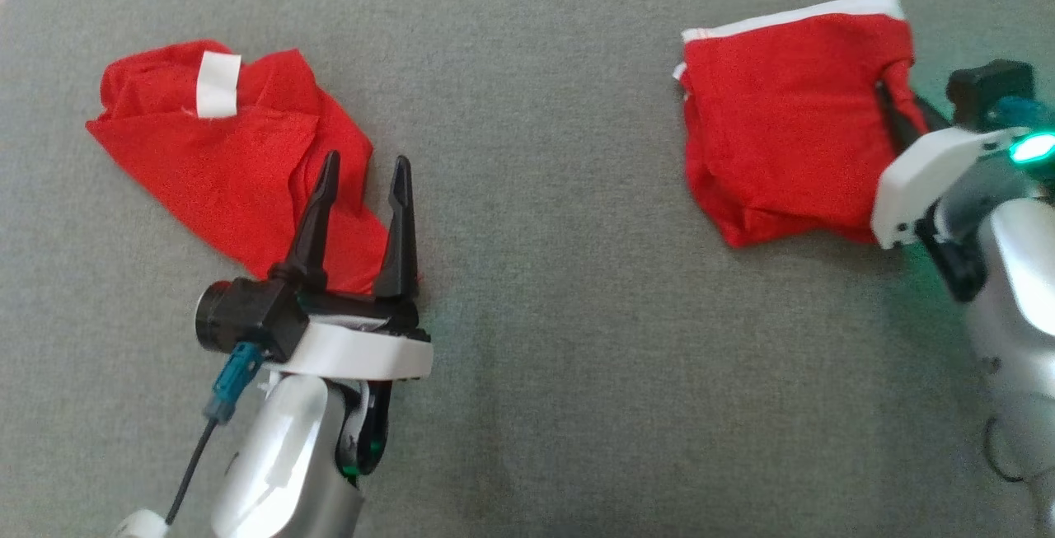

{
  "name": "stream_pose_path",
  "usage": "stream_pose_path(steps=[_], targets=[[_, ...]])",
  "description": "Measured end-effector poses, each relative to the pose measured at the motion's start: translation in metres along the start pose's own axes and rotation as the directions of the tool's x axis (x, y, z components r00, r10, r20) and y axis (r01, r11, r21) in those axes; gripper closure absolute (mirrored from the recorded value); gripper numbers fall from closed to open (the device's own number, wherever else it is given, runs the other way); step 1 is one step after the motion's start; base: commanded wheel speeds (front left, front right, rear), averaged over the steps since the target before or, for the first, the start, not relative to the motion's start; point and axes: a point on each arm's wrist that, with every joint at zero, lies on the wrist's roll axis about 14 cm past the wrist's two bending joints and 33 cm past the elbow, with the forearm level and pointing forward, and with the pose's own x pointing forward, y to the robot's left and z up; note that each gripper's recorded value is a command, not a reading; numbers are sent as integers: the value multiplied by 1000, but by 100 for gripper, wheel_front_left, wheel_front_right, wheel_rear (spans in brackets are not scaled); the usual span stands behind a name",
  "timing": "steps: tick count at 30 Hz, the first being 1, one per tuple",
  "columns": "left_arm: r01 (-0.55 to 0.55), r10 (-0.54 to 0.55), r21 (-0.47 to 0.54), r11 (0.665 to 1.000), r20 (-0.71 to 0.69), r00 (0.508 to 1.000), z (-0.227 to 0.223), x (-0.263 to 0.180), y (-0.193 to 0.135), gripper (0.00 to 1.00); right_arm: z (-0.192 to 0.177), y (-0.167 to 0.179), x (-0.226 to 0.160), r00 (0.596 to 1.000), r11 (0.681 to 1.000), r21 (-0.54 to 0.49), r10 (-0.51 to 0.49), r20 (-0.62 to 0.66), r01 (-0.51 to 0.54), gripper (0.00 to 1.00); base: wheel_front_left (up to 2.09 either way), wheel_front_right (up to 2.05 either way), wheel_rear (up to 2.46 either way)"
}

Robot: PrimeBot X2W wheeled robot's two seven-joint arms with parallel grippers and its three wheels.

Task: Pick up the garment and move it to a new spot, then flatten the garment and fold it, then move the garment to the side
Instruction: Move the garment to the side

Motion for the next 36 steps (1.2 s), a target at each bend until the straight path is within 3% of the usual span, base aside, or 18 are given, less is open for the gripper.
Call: stream_pose_path(steps=[6,11,17,31,32,33,34,36], targets=[[17,-16,-1,1000,21,1000,8,-2,-7,0,13,-36,-22,998,992,-116,-45,35,49,100,0,0,0],[21,-20,-3,1000,24,999,9,-2,-9,0,-1,-98,-43,987,965,-212,-162,-16,155,100,0,0,0],[5,-5,-4,1000,7,1000,2,-2,-3,0,-20,-160,-57,949,932,-219,-308,-67,288,100,0,0,0],[-20,20,2,1000,-22,1000,-10,1,8,0,-33,-181,-49,916,903,-238,-388,-99,357,100,0,0,0],[-20,20,2,1000,-22,1000,-10,1,8,0,-33,-181,-49,915,902,-236,-391,-99,360,66,0,0,0],[-20,20,2,1000,-22,1000,-10,1,8,0,-32,-181,-50,914,901,-234,-394,-97,364,5,0,0,0],[-19,19,2,1000,-21,1000,-10,1,8,0,-32,-181,-50,913,901,-226,-398,-93,370,0,0,0,0],[-17,17,2,1000,-19,1000,-9,1,7,0,-29,-179,-50,913,903,-205,-400,-82,377,0,0,0,0]])
